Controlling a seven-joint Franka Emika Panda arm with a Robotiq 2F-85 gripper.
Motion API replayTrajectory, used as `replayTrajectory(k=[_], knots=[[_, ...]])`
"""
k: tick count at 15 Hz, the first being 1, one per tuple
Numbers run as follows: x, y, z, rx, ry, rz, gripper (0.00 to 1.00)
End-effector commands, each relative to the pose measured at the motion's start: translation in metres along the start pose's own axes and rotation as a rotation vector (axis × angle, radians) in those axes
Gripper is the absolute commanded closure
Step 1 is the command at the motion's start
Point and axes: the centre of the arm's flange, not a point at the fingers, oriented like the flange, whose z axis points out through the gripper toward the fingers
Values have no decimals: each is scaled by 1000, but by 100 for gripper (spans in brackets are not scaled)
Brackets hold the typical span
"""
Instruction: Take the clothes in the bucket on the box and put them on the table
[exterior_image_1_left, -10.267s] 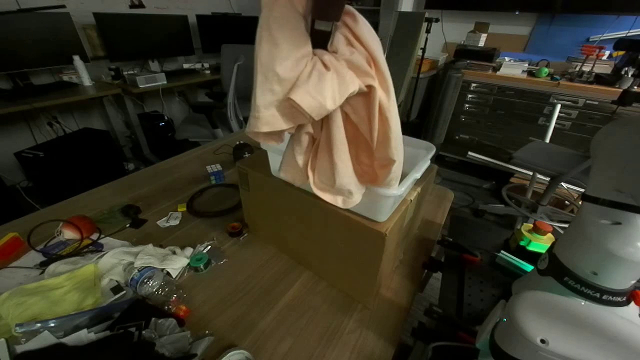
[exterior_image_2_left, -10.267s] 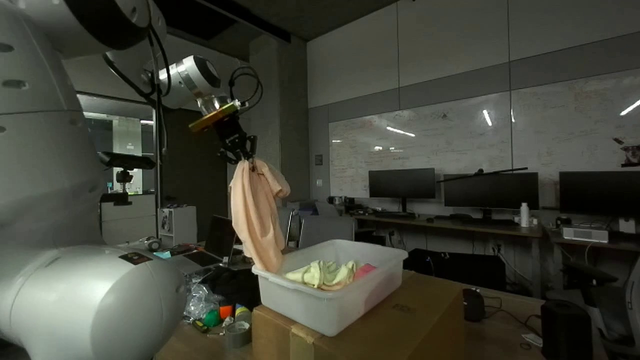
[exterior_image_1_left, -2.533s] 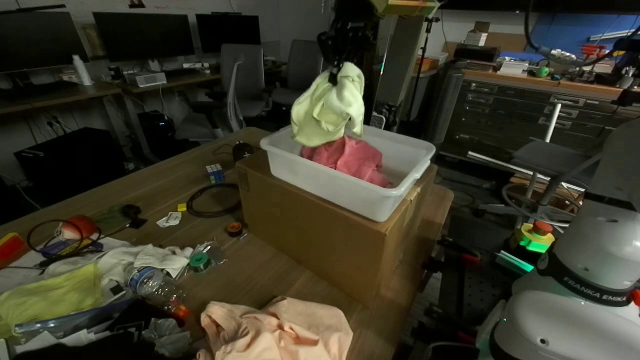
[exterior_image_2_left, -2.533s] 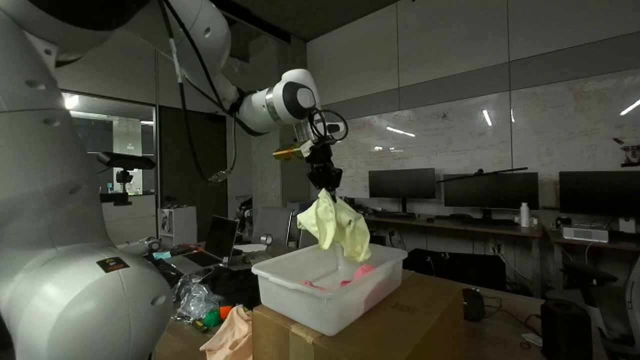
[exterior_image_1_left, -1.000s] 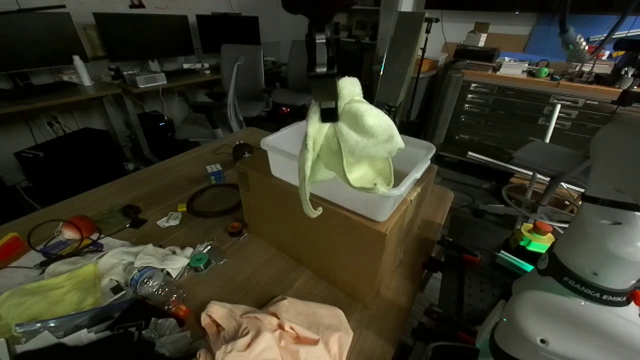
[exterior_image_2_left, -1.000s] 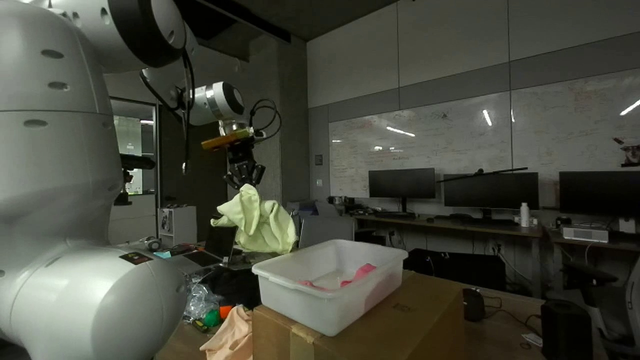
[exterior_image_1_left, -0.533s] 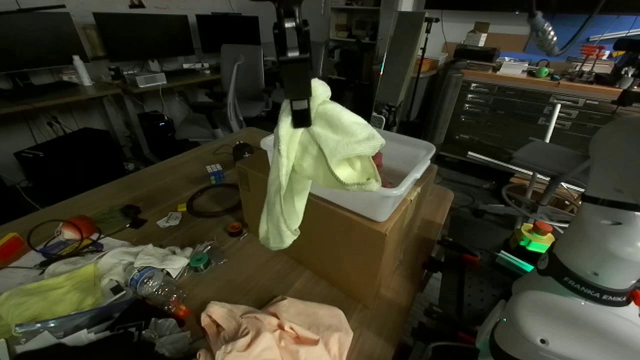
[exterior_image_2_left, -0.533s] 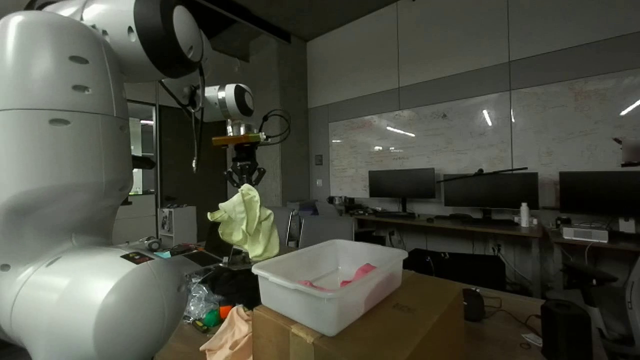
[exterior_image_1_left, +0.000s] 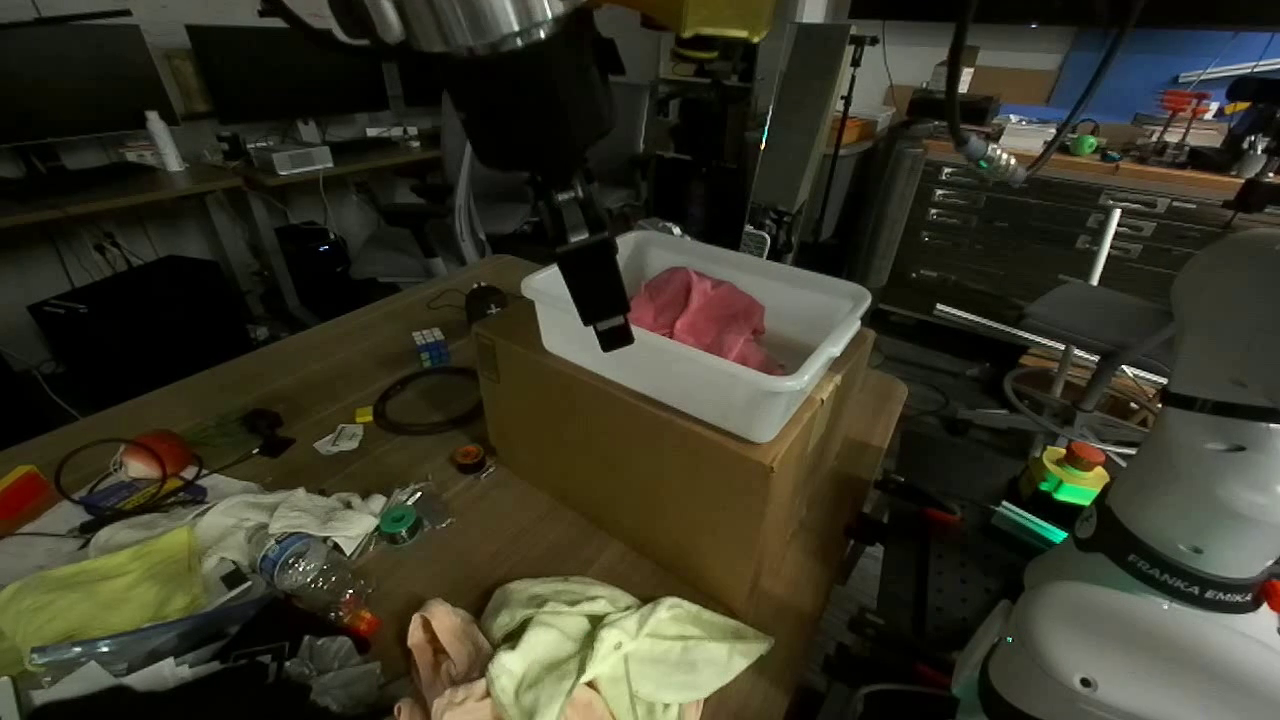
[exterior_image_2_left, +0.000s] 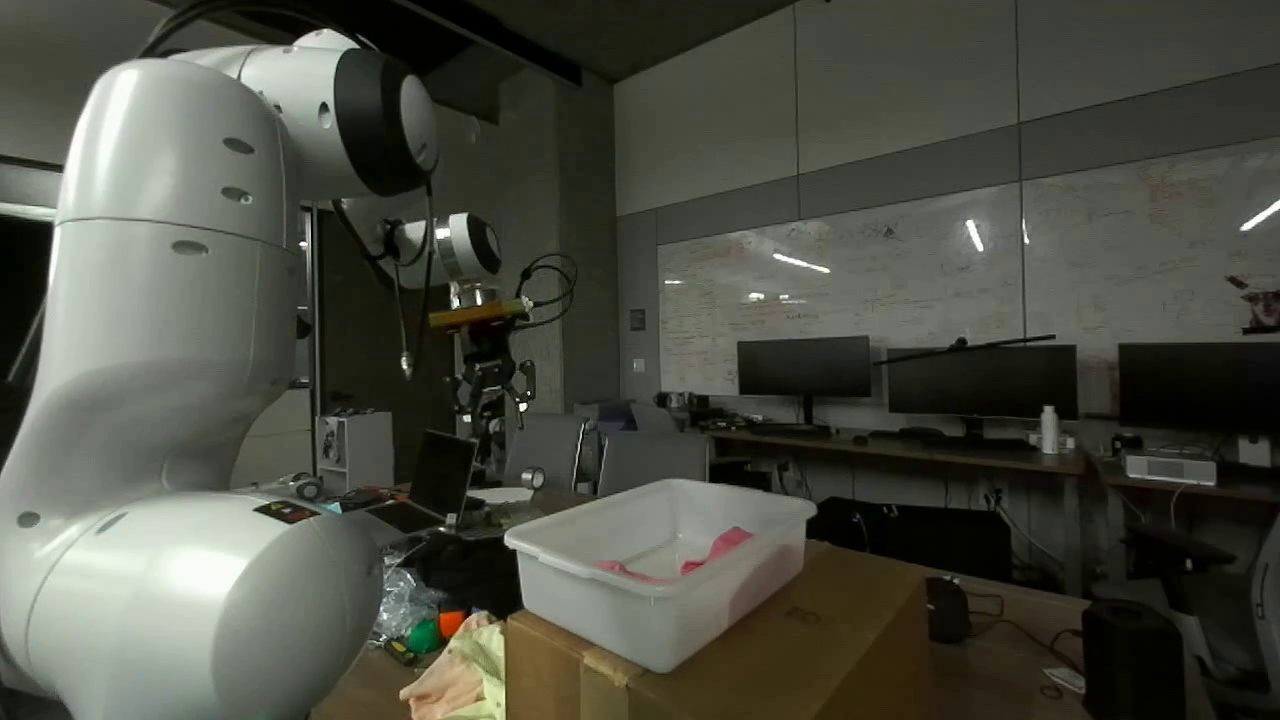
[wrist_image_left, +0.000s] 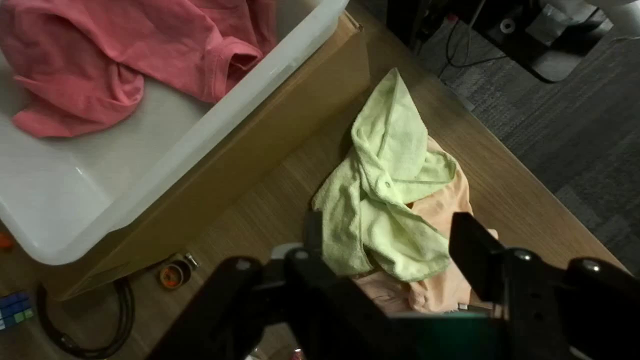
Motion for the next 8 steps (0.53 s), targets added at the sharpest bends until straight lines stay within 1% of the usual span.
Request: replayTrajectory(k=[1, 2, 8], knots=[[-5, 24, -2, -39, -7, 47, 3], [-11, 35, 0, -37, 8, 92, 0], [-50, 106, 21, 1, 50, 343, 0]])
